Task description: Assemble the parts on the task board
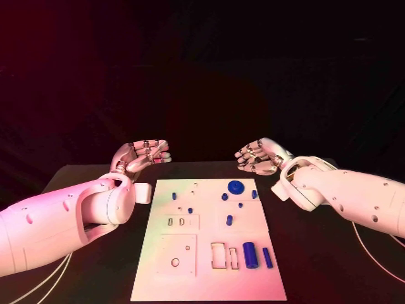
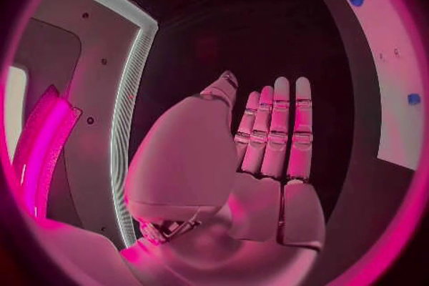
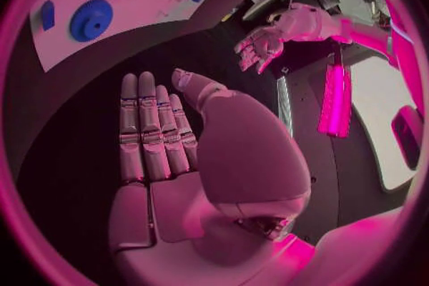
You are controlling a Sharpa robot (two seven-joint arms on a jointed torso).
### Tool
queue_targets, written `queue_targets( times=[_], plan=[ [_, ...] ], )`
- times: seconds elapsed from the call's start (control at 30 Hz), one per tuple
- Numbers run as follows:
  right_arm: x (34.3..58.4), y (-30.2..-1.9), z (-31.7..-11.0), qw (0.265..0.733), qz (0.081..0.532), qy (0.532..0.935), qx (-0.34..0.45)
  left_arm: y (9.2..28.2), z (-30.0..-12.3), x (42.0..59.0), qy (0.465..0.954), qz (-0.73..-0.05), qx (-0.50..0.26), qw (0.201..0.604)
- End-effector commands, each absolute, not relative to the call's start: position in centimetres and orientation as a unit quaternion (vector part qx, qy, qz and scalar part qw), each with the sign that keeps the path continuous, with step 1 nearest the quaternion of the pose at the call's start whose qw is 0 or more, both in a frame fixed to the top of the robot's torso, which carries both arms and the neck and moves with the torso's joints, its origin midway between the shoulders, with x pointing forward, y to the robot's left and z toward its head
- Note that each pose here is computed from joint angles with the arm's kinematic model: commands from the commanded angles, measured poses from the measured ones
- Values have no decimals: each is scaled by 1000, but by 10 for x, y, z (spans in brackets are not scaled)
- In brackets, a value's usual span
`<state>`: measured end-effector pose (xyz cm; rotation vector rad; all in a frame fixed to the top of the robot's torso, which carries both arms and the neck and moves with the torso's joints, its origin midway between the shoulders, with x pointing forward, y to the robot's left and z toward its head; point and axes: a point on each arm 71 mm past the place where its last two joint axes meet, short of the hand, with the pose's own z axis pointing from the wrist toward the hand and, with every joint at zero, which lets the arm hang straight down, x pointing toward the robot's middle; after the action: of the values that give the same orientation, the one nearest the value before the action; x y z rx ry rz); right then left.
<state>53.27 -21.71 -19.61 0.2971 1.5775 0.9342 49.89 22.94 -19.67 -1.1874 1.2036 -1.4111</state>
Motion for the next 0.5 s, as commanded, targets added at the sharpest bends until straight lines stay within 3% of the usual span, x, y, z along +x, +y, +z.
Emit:
queue_targets(
  times=[0.03,0.5],
  plan=[
    [533,-208,-193,616,343,709,11,220,-187,490,506,-600,-442,433],
    [527,-183,-178,620,253,727,-152,213,-161,460,518,-633,-410,402]
  ],
)
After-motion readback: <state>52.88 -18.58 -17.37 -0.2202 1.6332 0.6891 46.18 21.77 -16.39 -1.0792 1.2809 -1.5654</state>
